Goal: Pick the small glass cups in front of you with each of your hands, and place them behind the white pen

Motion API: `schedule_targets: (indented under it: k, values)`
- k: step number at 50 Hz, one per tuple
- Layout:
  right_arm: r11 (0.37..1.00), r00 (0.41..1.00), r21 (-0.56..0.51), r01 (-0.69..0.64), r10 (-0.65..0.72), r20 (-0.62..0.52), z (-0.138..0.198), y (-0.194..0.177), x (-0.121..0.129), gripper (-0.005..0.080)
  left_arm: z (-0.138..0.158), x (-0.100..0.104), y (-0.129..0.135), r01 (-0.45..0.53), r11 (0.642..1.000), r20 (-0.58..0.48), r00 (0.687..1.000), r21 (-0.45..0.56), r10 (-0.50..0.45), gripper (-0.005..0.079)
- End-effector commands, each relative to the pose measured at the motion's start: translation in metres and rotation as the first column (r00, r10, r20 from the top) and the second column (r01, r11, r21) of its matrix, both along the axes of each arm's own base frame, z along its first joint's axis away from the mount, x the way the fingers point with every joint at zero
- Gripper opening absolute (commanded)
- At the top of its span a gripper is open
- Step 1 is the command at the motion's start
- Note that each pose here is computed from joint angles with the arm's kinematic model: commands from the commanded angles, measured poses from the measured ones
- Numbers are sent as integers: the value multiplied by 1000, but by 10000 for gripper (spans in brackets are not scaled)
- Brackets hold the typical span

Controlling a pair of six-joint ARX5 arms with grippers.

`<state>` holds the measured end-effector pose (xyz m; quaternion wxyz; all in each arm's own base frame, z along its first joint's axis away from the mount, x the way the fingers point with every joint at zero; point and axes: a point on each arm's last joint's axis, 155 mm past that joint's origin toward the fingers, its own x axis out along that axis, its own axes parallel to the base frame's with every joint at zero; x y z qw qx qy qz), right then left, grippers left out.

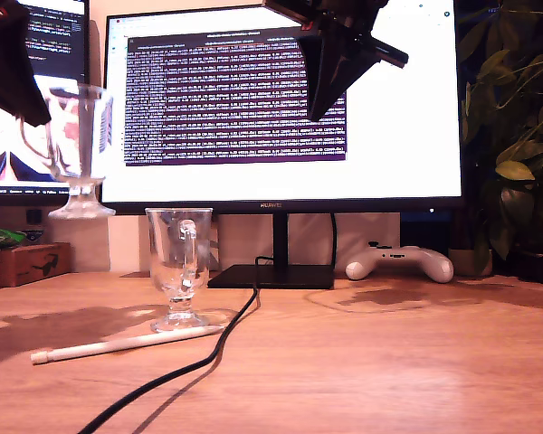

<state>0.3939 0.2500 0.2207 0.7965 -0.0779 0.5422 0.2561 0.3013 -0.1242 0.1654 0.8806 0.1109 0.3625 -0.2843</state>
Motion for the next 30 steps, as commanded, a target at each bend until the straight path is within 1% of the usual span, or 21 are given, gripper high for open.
schedule_targets:
  k: [1, 20, 30]
  values:
    - [1000, 1000, 2, -8, 8, 8, 3, 0, -2, -13, 6, 3, -2, 14, 1000, 58, 998, -10, -13, -24]
    - [1000, 1000, 2, -8, 8, 8, 3, 0, -2, -13, -13, 6, -7, 49, 999, 110, 993, -8, -48, -24]
    - [1000, 1000, 2, -9, 9, 9, 3, 0, -2, -13, -24, 3, -8, 60, 998, 108, 992, -17, -58, -24]
